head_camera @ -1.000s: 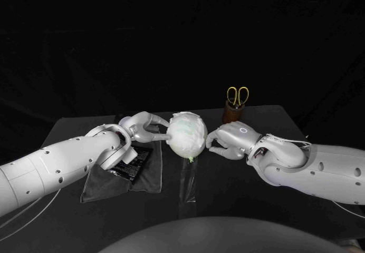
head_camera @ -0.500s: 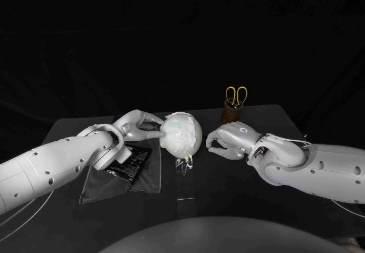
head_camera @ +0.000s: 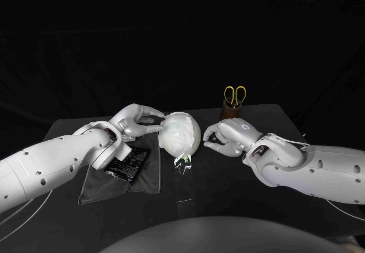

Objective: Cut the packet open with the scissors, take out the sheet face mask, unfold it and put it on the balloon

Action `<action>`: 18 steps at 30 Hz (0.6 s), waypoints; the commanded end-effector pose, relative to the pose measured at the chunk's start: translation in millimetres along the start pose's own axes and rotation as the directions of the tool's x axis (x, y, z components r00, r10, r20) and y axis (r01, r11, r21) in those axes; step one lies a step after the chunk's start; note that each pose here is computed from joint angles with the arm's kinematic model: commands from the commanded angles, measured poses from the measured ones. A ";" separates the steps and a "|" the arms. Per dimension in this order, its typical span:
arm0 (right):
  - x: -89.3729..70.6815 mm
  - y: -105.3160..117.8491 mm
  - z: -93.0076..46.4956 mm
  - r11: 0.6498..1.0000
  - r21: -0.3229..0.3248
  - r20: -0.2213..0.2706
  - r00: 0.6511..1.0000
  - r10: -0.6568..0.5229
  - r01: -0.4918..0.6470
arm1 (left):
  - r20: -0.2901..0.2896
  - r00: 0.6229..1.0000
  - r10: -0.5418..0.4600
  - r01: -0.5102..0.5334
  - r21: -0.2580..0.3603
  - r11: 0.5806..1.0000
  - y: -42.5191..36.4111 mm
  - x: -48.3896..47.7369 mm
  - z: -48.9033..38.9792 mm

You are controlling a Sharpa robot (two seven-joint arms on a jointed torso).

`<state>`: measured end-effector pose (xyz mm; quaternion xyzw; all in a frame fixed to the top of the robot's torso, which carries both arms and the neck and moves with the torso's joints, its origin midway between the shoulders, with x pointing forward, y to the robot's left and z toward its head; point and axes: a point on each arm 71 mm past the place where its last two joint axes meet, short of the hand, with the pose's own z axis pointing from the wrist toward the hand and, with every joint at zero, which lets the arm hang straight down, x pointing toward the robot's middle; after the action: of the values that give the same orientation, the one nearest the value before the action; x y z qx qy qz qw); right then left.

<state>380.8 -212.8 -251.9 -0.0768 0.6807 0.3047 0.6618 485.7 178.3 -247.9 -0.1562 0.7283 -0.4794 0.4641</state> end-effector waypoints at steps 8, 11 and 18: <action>-11.9 9.7 10.7 0.993 0.046 0.189 0.977 0.097 -0.107 | -0.011 0.997 0.074 -0.073 0.051 0.996 -8.6 9.5 11.5; -13.5 12.3 15.8 0.994 0.039 0.204 0.974 0.094 -0.104 | -0.020 0.996 0.090 -0.089 0.046 0.995 -7.3 13.2 14.8; -10.3 16.1 30.3 0.996 0.035 0.198 0.977 0.077 -0.085 | -0.034 0.994 0.108 -0.107 0.035 0.994 -6.0 21.8 22.4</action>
<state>398.0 -186.4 -236.1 -0.0095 0.6255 0.3294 0.7072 491.4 150.1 -257.2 -0.1145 0.7339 -0.4741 0.4728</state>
